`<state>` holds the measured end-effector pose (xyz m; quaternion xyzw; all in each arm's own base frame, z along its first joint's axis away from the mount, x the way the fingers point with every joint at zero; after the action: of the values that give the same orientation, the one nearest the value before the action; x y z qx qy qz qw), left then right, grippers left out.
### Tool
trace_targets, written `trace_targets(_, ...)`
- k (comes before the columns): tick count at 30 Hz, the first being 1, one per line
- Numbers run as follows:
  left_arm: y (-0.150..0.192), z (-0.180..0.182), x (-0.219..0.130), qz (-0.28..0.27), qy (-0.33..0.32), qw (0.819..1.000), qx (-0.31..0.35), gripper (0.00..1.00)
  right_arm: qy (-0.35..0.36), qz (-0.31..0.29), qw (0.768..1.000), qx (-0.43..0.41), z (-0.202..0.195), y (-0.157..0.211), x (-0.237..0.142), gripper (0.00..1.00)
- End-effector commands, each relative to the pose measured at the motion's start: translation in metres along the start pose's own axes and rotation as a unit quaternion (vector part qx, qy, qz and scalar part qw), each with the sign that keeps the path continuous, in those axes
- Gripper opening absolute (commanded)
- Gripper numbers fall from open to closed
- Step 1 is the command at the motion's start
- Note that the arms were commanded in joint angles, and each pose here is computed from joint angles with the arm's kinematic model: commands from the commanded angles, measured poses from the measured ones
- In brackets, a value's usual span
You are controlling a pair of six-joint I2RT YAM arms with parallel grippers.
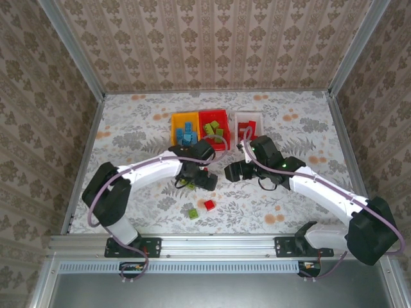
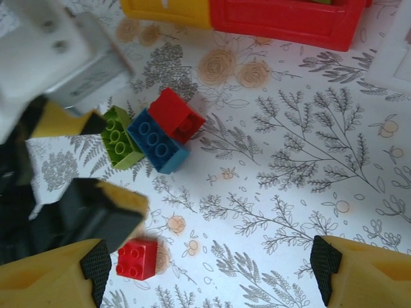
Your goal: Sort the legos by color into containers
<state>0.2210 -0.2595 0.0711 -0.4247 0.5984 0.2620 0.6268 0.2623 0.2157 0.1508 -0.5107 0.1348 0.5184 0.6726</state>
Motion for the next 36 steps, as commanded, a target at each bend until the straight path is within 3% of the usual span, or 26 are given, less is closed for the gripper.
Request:
trace_targets(1,-0.02,0.002,-0.002,-0.014,-0.02,1.0,0.02,1.0,-0.023,0.014,1.0,0.013,0.005,0.011,-0.003,0.84)
trace_targets(18,-0.021,0.015,0.034,0.024,-0.041,0.999,0.023,0.94,-0.022,0.02,0.999,0.029,0.002,0.021,-0.006,0.84)
trace_targets(25,-0.018,0.013,0.041,0.024,-0.033,0.999,0.019,0.74,-0.039,0.018,0.999,0.033,0.008,0.019,-0.005,0.83)
trace_targets(29,-0.023,0.014,0.031,0.01,-0.04,0.999,0.02,0.66,-0.06,0.014,0.998,0.033,0.015,0.015,-0.006,0.83)
trace_targets(36,-0.037,0.021,-0.027,-0.037,-0.053,0.998,0.01,0.66,-0.091,-0.023,0.995,0.027,0.035,-0.01,-0.023,0.82)
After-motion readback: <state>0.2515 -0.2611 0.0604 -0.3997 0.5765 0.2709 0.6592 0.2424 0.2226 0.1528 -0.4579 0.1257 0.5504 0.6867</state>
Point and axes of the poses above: each hand's point on the last joint's axis, 136 mm out from that joint toward the fingers, its own x axis out along the fingers, its own z axis along the line the jaws close on, y = z × x, the point moved 1 cm from there along -x, back along the fingers, and after that the axes turned 6 degrees about x, right-handed, at the moved point
